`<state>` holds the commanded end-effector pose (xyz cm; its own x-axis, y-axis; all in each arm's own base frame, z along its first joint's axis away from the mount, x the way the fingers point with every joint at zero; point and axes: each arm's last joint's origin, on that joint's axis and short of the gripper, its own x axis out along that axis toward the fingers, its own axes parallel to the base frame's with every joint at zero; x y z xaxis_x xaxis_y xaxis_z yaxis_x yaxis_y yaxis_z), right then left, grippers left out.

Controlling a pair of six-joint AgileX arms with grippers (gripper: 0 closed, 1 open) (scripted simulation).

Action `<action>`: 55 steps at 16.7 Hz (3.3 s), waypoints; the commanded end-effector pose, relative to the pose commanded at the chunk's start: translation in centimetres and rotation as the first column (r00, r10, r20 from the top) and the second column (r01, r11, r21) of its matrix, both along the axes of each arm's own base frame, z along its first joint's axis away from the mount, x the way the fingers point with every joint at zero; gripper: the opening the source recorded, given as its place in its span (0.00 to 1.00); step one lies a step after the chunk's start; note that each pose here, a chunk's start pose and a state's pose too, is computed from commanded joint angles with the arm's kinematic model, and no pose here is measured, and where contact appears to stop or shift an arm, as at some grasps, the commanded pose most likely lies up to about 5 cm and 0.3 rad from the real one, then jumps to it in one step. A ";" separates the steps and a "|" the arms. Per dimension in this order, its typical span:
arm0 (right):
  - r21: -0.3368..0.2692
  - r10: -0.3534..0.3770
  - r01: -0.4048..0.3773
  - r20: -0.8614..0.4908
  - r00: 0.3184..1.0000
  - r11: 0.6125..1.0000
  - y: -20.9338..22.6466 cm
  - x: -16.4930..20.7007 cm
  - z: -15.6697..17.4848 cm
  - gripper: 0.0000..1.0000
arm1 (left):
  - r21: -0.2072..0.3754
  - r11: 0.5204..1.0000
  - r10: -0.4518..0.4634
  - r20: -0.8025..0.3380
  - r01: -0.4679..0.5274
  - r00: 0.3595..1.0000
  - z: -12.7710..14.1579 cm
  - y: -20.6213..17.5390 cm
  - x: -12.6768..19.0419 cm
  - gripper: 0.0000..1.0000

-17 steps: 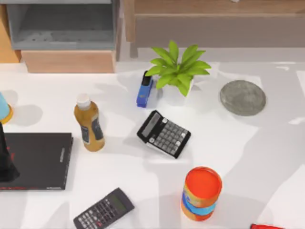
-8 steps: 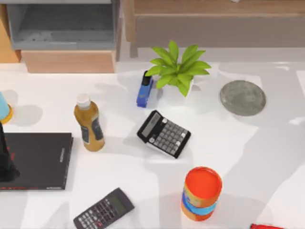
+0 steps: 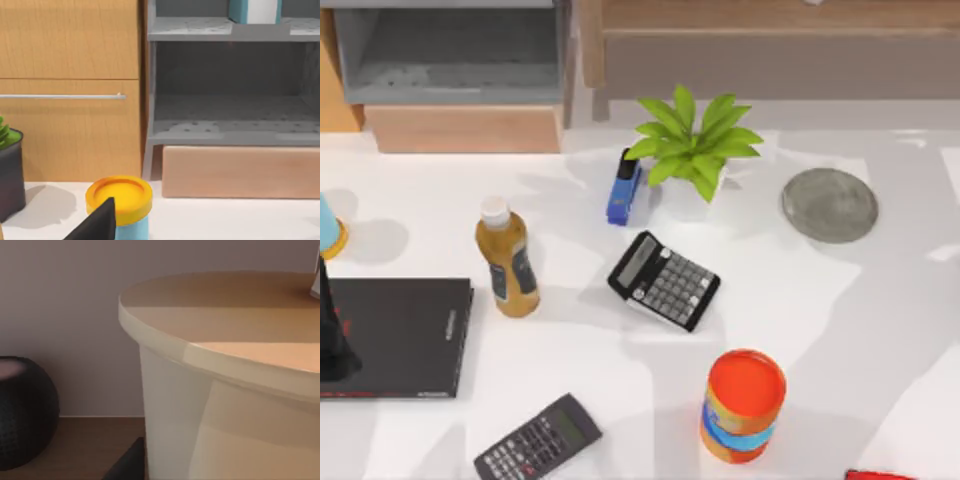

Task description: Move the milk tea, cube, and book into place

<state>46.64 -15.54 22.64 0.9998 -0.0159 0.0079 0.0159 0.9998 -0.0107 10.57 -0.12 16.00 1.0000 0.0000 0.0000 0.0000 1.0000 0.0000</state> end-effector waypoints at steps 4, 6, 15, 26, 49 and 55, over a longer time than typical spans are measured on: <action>0.000 0.000 0.000 0.000 1.000 1.000 0.0 0.0 0.0 0.00 | 0.000 1.000 0.000 0.000 0.000 1.000 0.0 0.0 0.0 1.00; 0.000 0.000 0.000 0.000 1.000 1.000 0.0 0.0 0.0 0.00 | 0.000 1.000 0.000 0.000 0.000 1.000 0.0 0.0 0.0 1.00; 0.041 0.067 -0.067 -0.010 0.998 0.997 2.2 -3.4 -0.7 0.00 | 0.000 1.000 0.000 0.000 0.000 1.000 0.0 0.0 0.0 1.00; 0.003 0.002 -0.002 0.003 1.000 1.000 0.1 -7.9 1.1 0.00 | 0.000 1.000 0.000 0.000 0.000 1.000 0.0 0.0 0.0 1.00; 0.004 -0.007 0.008 -0.087 0.996 1.000 28.9 -13.5 -9.5 0.00 | 0.000 1.000 0.000 0.000 0.000 1.000 0.0 0.0 0.0 1.00; 0.038 -0.052 0.053 -0.044 0.998 0.998 27.9 -13.0 -9.0 0.00 | 0.000 1.000 0.000 0.000 0.000 1.000 0.0 0.0 0.0 1.00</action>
<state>33.59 12.37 13.59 0.9970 -0.0677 -0.0368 0.0686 0.9973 0.0263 10.57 -0.12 16.00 1.0000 0.0000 0.0000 0.0000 1.0000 0.0000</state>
